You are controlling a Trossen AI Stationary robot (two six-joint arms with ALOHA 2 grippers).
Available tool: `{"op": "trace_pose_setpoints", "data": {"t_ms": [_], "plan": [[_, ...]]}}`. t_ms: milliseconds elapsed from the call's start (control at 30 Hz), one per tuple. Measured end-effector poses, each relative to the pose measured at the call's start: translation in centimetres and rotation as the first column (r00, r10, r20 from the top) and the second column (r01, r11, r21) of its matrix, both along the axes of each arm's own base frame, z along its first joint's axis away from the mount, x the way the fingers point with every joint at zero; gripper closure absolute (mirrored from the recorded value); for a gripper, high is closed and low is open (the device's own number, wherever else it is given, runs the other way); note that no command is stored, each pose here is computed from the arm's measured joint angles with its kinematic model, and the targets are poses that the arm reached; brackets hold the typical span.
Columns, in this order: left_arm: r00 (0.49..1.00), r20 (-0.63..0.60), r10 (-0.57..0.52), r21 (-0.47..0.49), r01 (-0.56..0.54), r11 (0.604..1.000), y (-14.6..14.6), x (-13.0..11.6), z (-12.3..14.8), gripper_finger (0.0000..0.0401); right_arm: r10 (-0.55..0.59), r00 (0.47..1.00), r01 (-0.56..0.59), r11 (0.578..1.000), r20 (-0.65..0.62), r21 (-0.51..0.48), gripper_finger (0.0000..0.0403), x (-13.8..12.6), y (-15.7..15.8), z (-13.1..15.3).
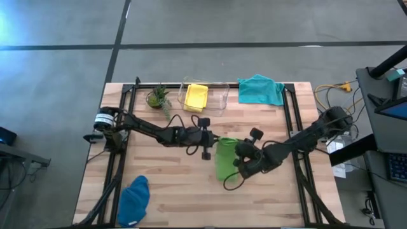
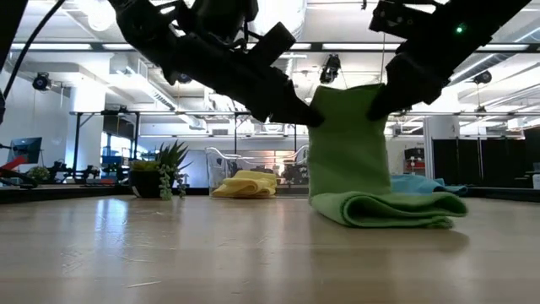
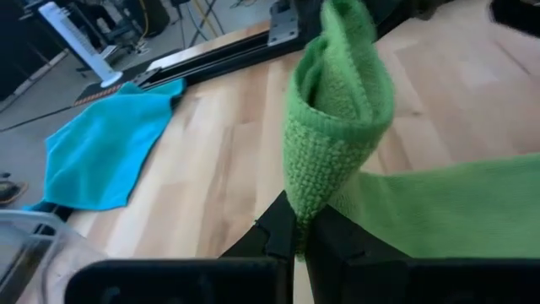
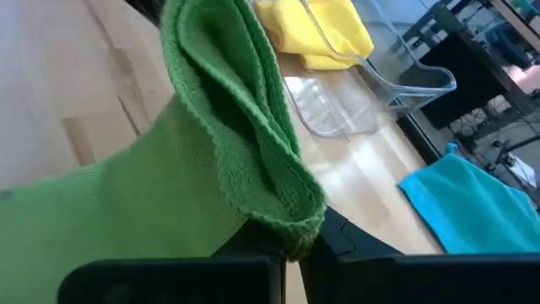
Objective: Fold microfiber towels
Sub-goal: Fold the green towel
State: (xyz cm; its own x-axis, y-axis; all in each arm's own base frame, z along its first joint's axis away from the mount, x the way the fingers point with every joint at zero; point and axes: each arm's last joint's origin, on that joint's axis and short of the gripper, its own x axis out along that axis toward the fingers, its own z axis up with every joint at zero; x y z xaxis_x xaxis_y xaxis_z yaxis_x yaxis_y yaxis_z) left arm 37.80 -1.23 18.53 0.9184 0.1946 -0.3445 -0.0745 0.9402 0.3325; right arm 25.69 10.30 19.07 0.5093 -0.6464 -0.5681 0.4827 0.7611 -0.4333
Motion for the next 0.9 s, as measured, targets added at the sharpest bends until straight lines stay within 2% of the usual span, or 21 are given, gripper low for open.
{"op": "trace_pose_setpoints", "data": {"t_ms": [133,367,600,900], "plan": [[1.0,-0.001,-0.027,-0.006,0.027,1.0,-0.6,0.1,0.1,0.0401,0.028,1.0,-0.027,0.999,-0.004,0.047,0.0394,-0.2,0.4,0.2],[0.993,-0.012,-0.119,-0.015,0.119,0.993,-3.3,-0.4,-0.3,0.0401,0.109,0.994,-0.111,0.984,0.027,0.136,0.0394,-1.1,2.8,0.3],[0.974,-0.054,-0.219,-0.035,0.217,0.975,-5.7,-0.2,-2.0,0.0401,0.174,0.984,-0.179,0.949,0.043,0.259,0.0394,-1.6,5.0,-0.4],[0.97,-0.084,-0.226,-0.108,0.217,0.97,-7.0,0.5,-4.8,0.0401,0.185,0.982,-0.185,0.917,0.035,0.352,0.0394,-1.8,6.3,-1.6]]}}
